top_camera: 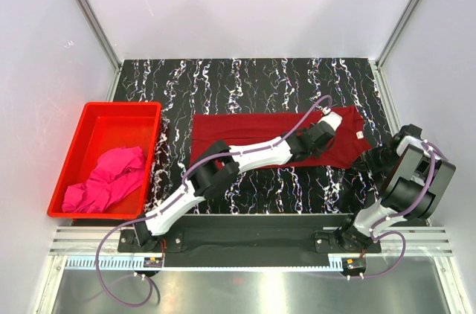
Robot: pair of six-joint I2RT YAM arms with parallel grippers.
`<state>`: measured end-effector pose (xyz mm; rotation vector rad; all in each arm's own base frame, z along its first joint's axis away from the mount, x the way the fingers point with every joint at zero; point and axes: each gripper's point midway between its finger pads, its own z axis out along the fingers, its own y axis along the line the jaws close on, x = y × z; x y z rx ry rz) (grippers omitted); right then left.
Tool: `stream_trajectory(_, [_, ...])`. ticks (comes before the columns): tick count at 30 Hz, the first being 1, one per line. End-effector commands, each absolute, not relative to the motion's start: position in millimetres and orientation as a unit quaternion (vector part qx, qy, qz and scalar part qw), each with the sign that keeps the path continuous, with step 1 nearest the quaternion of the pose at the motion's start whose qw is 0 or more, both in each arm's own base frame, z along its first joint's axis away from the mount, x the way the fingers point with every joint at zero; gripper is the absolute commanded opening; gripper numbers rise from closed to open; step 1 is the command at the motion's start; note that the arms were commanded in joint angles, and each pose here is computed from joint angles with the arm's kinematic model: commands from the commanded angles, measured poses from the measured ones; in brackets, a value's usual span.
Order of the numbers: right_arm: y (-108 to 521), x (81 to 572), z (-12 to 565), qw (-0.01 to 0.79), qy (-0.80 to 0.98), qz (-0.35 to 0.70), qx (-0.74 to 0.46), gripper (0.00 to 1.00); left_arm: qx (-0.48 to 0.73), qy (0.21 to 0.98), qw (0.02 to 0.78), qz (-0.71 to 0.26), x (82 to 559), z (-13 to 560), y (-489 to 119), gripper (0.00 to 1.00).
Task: Fold and stack the t-shirts
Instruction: Fold the tshirt
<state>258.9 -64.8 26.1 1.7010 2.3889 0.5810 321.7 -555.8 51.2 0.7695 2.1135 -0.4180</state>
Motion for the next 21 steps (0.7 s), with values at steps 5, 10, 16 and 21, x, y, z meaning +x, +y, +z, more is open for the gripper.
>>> stream_trajectory(5, [-72,266,33,0.092,0.802,0.189,0.559,0.02,0.294,0.826,0.447,-0.179,331,83,-558,0.05])
stream_trajectory(10, [-81,270,40,0.103,0.808,0.176,0.552,0.0,0.286,0.822,0.458,-0.18,330,107,-546,0.0])
stream_trajectory(16, [-94,278,57,0.116,0.817,0.157,0.543,0.0,0.282,0.823,0.467,-0.158,330,123,-523,0.0])
stream_trajectory(21, [-93,283,58,0.116,0.818,0.165,0.539,0.0,0.264,0.836,0.457,-0.15,338,129,-506,0.02])
